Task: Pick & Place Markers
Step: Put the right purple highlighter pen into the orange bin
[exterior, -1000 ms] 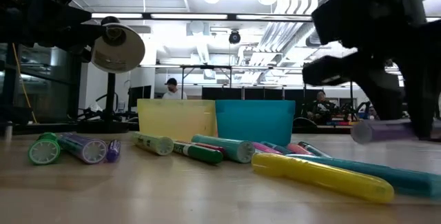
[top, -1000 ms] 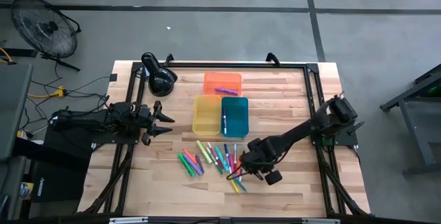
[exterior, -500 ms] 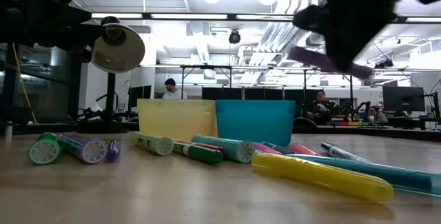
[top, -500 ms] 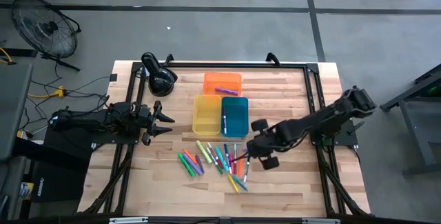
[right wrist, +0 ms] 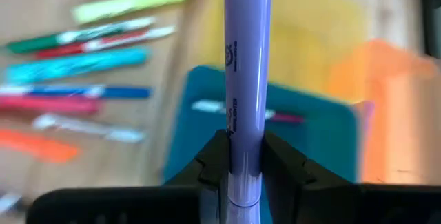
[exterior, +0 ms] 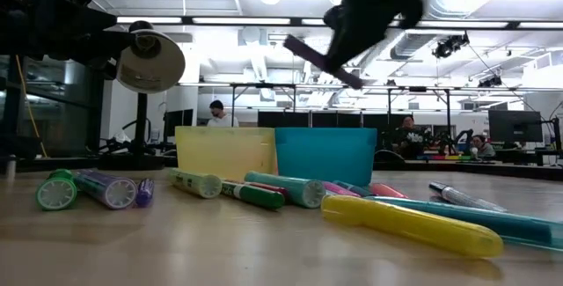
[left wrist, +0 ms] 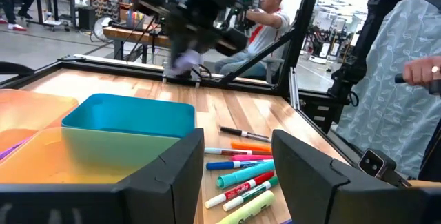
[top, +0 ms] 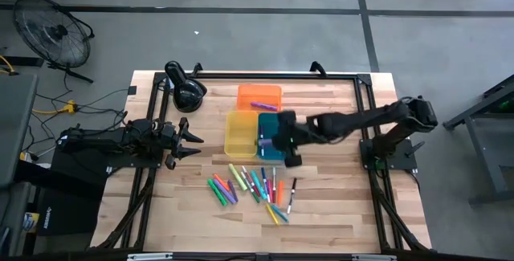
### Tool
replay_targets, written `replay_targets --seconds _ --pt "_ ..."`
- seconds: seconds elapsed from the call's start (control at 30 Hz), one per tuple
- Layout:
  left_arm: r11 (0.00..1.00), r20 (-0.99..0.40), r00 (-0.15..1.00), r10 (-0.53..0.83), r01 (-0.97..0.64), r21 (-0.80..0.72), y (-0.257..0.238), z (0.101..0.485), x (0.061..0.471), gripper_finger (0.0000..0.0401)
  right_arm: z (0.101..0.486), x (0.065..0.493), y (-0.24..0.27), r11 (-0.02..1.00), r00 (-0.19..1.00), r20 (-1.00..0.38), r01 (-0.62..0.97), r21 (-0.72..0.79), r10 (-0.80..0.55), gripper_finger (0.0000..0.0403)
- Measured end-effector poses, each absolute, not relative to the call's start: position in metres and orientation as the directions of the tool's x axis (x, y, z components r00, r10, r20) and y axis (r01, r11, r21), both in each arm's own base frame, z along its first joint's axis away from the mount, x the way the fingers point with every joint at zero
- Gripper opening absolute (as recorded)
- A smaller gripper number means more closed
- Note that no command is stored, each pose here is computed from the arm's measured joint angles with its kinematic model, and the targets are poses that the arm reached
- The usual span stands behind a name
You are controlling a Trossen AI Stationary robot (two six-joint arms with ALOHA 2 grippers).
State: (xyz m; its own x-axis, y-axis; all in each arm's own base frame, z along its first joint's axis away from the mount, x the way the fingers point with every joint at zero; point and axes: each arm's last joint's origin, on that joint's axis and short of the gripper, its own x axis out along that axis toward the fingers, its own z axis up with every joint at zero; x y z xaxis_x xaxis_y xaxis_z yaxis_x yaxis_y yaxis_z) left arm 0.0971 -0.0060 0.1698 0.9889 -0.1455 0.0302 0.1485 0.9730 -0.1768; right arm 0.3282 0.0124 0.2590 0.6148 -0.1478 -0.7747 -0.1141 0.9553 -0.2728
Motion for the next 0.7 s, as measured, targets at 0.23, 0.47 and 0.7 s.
replay_targets --seconds 0.23,0.47,0.7 --pt "0.973 0.03 0.989 -0.146 0.149 -0.177 -0.006 0.17 0.097 0.017 0.269 0.337 -0.044 0.96 0.713 -0.678 -0.024 -0.279 -0.179 0.0053" --pt "0.973 0.03 0.989 -0.146 0.149 -0.177 -0.006 0.17 0.097 0.017 0.273 0.338 -0.09 0.953 0.761 -0.602 0.068 -0.297 -0.242 0.0053" --pt "0.973 0.03 0.989 -0.146 0.149 -0.177 -0.006 0.17 0.097 0.017 0.27 0.364 -0.125 0.948 0.754 -0.607 0.066 -0.312 -0.252 0.0053"
